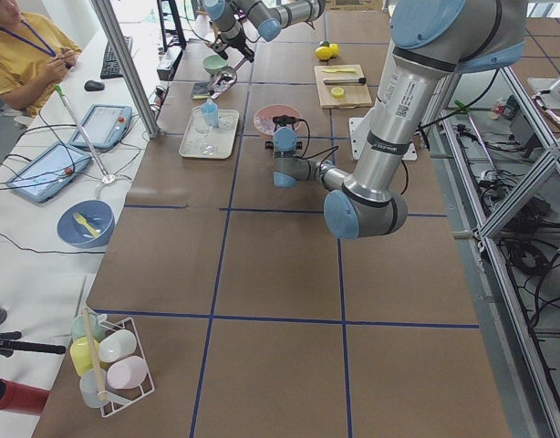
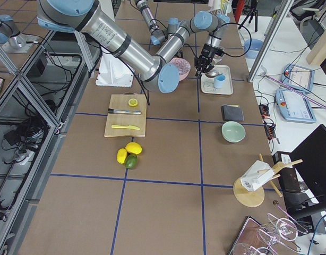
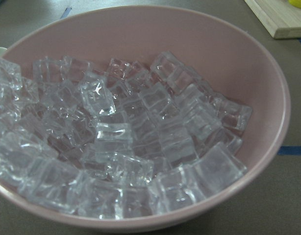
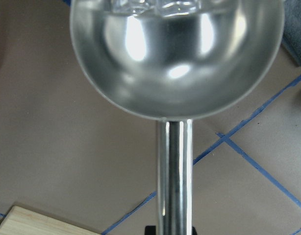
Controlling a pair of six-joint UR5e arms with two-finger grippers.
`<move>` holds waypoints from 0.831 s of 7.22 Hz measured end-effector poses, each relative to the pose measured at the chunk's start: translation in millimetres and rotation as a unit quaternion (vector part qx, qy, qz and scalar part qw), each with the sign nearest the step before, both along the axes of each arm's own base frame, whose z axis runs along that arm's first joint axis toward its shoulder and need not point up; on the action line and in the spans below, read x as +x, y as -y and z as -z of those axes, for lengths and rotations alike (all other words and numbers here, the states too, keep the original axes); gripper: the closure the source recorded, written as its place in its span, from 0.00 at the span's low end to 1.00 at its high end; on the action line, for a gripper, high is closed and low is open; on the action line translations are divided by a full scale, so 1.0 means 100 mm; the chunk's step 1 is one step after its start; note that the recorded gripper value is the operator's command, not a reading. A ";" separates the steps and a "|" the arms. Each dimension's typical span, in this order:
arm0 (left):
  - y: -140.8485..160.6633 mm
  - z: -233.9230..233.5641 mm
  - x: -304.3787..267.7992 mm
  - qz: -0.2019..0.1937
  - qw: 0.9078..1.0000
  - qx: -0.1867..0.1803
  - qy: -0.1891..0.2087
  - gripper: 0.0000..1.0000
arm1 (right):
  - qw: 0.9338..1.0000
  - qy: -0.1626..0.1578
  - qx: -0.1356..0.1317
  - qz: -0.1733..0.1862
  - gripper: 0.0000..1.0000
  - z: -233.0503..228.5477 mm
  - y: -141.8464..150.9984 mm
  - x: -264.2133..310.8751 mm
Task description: Put ice in cup with scoop
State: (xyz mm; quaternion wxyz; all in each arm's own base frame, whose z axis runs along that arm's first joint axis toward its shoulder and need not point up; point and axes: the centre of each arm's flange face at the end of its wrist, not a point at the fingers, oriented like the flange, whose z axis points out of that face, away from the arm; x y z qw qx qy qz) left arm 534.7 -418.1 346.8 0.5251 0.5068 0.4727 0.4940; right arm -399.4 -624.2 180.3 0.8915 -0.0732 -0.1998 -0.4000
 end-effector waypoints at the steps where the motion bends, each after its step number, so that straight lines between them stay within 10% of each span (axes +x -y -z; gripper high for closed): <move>1: 0.00 0.00 0.00 0.000 1.000 0.000 0.000 0.00 | 1.000 -0.002 -0.003 0.002 1.00 0.00 0.02 0.01; 6: -0.01 0.00 0.00 0.000 1.000 0.000 0.000 0.00 | 1.000 -0.005 -0.009 -0.003 1.00 0.03 0.08 0.09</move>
